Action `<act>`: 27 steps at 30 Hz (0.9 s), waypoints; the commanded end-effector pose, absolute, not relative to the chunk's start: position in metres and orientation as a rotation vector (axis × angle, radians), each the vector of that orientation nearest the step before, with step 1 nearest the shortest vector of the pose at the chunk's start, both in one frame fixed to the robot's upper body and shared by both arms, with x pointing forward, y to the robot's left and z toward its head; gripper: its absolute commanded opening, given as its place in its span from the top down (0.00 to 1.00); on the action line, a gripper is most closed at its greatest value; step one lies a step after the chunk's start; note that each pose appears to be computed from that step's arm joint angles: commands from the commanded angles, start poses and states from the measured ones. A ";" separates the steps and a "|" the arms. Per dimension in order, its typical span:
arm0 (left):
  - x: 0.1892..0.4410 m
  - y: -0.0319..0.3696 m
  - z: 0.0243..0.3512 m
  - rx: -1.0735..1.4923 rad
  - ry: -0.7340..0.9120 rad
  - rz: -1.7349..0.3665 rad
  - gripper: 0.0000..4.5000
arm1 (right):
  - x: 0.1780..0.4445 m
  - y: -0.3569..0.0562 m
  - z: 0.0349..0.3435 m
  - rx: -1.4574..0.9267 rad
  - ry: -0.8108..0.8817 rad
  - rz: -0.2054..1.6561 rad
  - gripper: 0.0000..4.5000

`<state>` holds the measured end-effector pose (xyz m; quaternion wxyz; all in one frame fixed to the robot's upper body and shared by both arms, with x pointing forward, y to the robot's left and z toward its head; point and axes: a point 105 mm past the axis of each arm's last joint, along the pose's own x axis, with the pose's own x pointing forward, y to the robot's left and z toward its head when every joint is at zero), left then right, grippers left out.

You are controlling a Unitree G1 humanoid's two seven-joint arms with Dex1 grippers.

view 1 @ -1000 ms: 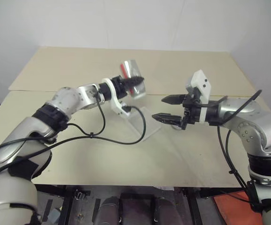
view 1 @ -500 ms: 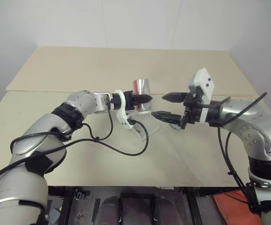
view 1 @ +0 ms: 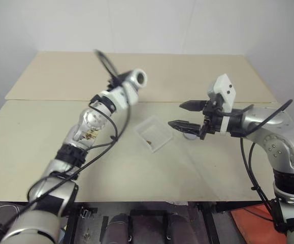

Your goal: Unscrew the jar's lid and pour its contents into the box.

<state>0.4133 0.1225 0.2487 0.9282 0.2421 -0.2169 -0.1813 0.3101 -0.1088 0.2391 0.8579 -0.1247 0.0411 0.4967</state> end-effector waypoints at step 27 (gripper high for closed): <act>0.382 0.162 0.132 0.087 -0.139 -0.321 0.22 | 0.304 -0.106 0.248 -0.308 0.043 1.051 0.00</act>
